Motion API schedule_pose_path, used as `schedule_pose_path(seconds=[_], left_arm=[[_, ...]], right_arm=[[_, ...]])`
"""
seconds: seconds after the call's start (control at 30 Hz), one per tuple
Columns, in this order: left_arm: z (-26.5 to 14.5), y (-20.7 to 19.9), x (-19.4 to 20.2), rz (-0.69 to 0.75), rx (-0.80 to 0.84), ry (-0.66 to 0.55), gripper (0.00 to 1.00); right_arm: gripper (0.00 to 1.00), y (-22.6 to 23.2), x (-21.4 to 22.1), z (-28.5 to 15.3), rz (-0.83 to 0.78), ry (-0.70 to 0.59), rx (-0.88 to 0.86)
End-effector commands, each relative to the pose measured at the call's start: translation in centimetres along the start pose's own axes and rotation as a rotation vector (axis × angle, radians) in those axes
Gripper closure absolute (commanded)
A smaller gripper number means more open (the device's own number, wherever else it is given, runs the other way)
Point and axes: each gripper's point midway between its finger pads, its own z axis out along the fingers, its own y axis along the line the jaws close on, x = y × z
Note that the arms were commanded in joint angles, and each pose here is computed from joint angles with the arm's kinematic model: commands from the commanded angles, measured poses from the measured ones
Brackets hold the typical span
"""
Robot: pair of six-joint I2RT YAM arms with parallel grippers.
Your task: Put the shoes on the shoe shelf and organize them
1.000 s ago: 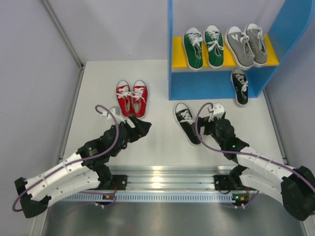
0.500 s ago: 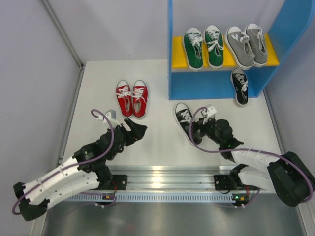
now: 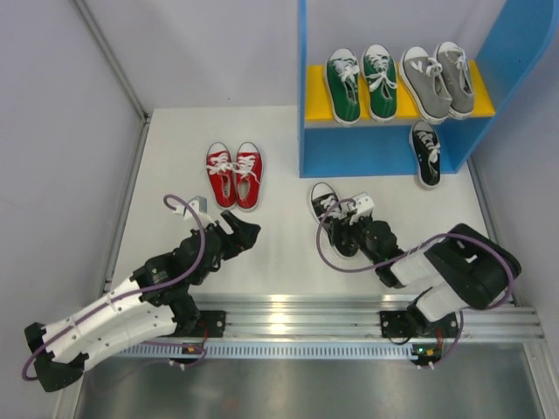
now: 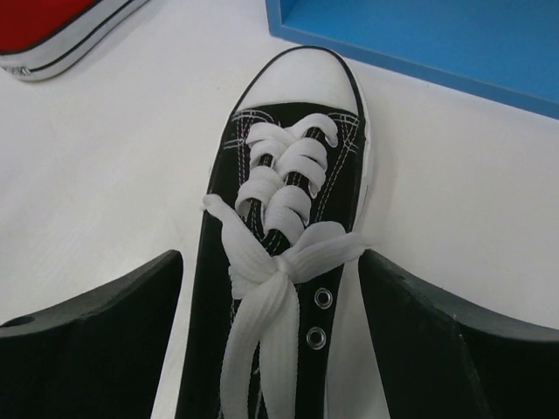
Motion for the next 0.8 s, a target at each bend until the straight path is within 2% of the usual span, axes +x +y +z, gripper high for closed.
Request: schedule_pose_path(seconds=[0.0, 0.17, 0.37, 0.4, 0.6, 0.67, 0.7, 0.73, 0.77], left_arm=[[0.0, -0.1, -0.5, 0.004, 0.004, -0.024, 0.15], [0.1, -0.2, -0.4, 0.011, 0.001, -0.017, 0.15], [0.0, 0.1, -0.4, 0.014, -0.008, -0.019, 0.15], [0.1, 0.2, -0.3, 0.012, -0.010, -0.018, 0.15], [0.5, 0.2, 0.1, 0.021, -0.027, 0.000, 0.16], [0.4, 0.1, 0.1, 0.022, -0.025, 0.003, 0.16], [0.4, 0.1, 0.1, 0.021, -0.024, 0.002, 0.16], [0.4, 0.0, 0.0, 0.022, -0.022, 0.001, 0.16], [0.3, -0.1, -0.1, 0.022, -0.019, -0.003, 0.16]], right_arm=[[0.20, 0.2, -3.2, -0.2, 0.034, -0.203, 0.074], [0.29, 1.0, -0.8, 0.1, 0.037, -0.191, 0.113], [0.65, 0.7, -0.7, -0.8, 0.033, -0.227, 0.145], [0.77, 0.6, -0.9, -0.8, 0.025, -0.229, 0.150], [1.00, 0.3, -2.5, -2.0, 0.000, -0.255, 0.156], [1.00, 0.5, -4.3, -2.8, 0.009, -0.299, 0.146], [1.00, 0.4, -3.4, -2.8, -0.021, -0.248, 0.151], [1.00, 0.8, -5.9, -3.2, -0.002, -0.295, 0.149], [1.00, 0.8, -6.6, -3.2, -0.011, -0.277, 0.156]])
